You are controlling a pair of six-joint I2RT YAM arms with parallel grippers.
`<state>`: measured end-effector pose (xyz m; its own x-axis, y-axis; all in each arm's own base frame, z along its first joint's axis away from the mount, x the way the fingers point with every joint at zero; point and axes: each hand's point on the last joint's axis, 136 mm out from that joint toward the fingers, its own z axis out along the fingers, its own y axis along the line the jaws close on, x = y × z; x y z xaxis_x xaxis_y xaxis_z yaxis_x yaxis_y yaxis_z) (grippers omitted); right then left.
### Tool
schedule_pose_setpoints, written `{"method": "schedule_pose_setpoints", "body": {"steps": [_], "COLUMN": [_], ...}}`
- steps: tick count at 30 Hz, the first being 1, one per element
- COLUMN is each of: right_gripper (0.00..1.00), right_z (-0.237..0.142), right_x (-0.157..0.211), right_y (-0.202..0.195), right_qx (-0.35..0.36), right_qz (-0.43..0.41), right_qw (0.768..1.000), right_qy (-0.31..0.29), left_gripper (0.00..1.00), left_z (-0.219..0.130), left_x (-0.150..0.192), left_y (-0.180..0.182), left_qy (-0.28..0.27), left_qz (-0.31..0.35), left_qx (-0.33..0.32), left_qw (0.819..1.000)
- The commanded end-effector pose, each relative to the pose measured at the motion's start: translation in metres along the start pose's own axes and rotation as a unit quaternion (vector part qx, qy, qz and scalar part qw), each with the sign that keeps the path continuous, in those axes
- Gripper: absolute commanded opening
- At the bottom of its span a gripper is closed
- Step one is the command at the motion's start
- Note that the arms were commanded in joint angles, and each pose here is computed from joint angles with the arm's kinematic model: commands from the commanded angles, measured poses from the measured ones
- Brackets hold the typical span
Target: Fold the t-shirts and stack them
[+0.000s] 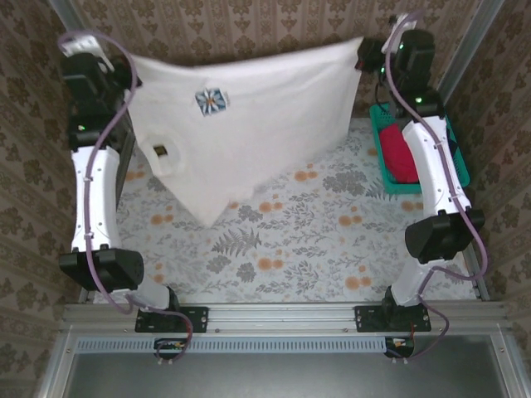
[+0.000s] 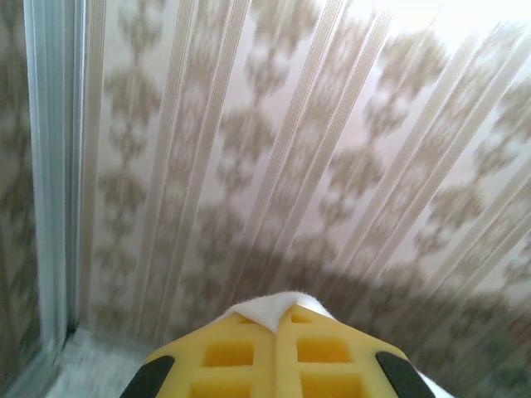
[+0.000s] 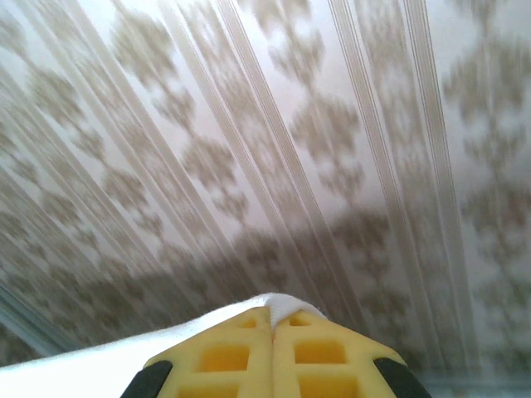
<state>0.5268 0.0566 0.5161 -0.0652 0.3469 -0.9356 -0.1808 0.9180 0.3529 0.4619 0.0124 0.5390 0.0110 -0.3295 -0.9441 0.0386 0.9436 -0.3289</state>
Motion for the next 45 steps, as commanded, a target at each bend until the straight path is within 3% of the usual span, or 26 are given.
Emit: {"method": "schedule_pose_setpoints", "body": {"steps": [1,5,9,16,18,21,24,27,32,38,45], "right_gripper": [0.0,0.0,0.0,0.0,0.0,0.0,0.0,0.0,0.0,0.0,0.0], "right_z": [-0.036,-0.048,-0.051,-0.099,-0.118,-0.145,-0.168,-0.185,-0.208,-0.232,-0.256], "right_x": [-0.078,-0.093,-0.05,0.102,0.163,0.249,0.326,0.38,0.43,0.445,0.457], "right_y": [0.025,0.023,0.007,-0.035,-0.051,-0.074,-0.095,-0.11,-0.126,-0.145,-0.151], "right_qx": [-0.017,0.003,0.017,0.033,0.048,0.072,0.103,0.131,0.179,0.241,0.268], "right_qz": [-0.035,-0.059,-0.055,-0.003,0.029,0.094,0.14,0.159,0.188,0.167,0.171], "right_qw": [0.996,0.995,0.998,0.996,0.989,0.971,0.944,0.918,0.876,0.85,0.832], "right_qy": [-0.083,-0.084,-0.029,0.084,0.138,0.208,0.281,0.34,0.406,0.438,0.454], "left_gripper": [0.0,0.0,0.0,0.0,0.0,0.0,0.0,0.0,0.0,0.0,0.01], "left_z": [-0.038,-0.057,-0.065,-0.109,-0.132,-0.166,-0.19,-0.206,-0.233,-0.266,-0.286], "left_x": [-0.084,-0.108,-0.065,0.114,0.189,0.274,0.332,0.373,0.417,0.454,0.462], "left_y": [-0.028,-0.036,-0.027,0.029,0.048,0.076,0.093,0.101,0.112,0.123,0.13], "left_qy": [-0.085,-0.098,-0.064,0.081,0.15,0.223,0.262,0.287,0.341,0.378,0.38], "left_qz": [0.021,0.017,-0.016,-0.098,-0.123,-0.154,-0.192,-0.22,-0.247,-0.286,-0.288], "left_qx": [0.055,0.073,0.078,0.006,-0.024,-0.074,-0.103,-0.115,-0.154,-0.206,-0.237], "left_qw": [0.995,0.992,0.995,0.992,0.981,0.96,0.94,0.925,0.894,0.856,0.847]}}
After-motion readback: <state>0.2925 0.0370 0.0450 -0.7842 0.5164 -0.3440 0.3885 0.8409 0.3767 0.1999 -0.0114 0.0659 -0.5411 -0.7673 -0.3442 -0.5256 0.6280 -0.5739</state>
